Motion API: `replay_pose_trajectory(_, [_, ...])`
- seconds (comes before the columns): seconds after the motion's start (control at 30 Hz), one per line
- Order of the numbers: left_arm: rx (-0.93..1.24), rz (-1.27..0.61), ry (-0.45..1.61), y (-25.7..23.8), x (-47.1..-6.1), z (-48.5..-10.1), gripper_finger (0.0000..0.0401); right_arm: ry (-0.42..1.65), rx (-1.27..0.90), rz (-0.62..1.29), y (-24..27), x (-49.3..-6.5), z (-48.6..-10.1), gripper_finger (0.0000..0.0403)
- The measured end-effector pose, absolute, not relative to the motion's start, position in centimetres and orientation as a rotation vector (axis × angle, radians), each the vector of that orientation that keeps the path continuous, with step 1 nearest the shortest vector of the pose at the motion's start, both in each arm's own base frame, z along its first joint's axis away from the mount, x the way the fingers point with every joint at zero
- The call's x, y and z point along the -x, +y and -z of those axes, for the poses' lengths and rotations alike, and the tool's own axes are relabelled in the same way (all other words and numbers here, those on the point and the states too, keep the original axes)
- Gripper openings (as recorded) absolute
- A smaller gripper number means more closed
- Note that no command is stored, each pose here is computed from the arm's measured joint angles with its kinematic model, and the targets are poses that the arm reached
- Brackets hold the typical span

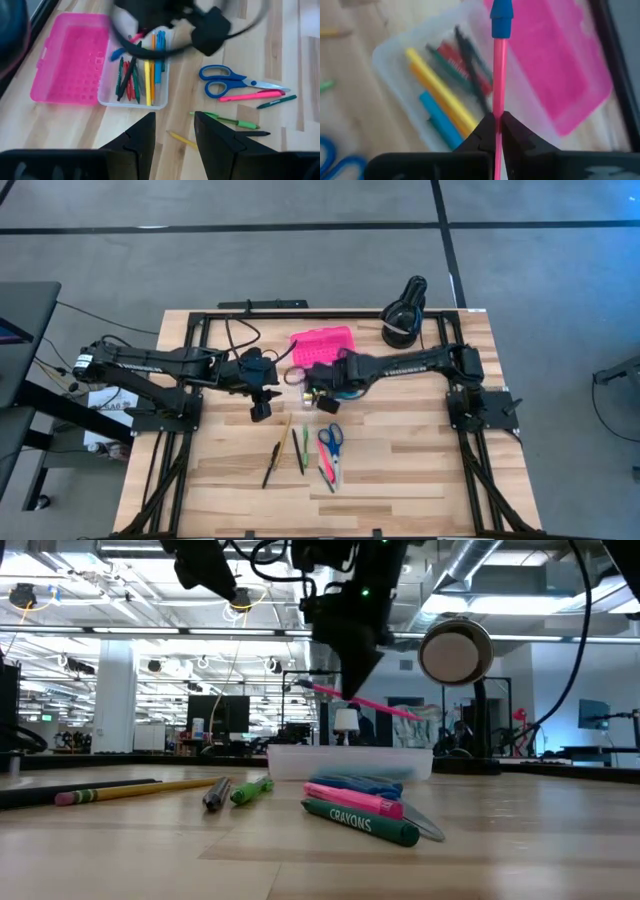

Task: Pick & place school supplies into a supply box
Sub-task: Put the pink pencil into the pink supply box, then put the black pen into the pink supply box

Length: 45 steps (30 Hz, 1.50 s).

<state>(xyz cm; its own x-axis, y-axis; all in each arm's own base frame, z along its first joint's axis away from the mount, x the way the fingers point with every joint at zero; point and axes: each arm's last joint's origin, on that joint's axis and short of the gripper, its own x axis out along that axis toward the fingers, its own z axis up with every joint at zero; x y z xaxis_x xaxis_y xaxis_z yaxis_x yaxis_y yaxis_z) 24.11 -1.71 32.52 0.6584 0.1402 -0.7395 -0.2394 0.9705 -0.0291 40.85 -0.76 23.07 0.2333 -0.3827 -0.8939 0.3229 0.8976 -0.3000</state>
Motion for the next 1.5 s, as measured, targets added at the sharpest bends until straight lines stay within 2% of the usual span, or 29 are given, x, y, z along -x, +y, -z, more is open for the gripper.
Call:
replay_pose_trajectory(0.17, [0.14,-0.257,0.833,-2.5,-23.8,-32.4,0.013,1.21,0.116,0.393,-3.3,-41.5,-23.2,0.0])
replay_pose_trajectory(0.3, [0.139,-0.304,0.821,-3.1,-23.7,-32.4,0.013,1.214,0.114,0.343,-4.4,-41.5,-21.8,0.0])
replay_pose_trajectory(0.8, [0.117,-0.4,0.785,-3.6,-23.5,-32.4,0.013,1.321,0.056,0.247,-5.1,-39.9,-18.6,0.0003])
replay_pose_trajectory(1.37, [0.103,-0.419,0.777,-3.4,-23.5,-32.5,0.013,1.301,0.01,0.28,-5.0,-40.0,-18.4,0.0095])
replay_pose_trajectory(1.5, [0.138,-0.417,0.782,-3.5,-23.5,-32.4,0.013,1.239,-0.065,0.334,-4.8,-39.4,-20.5,0.0102])
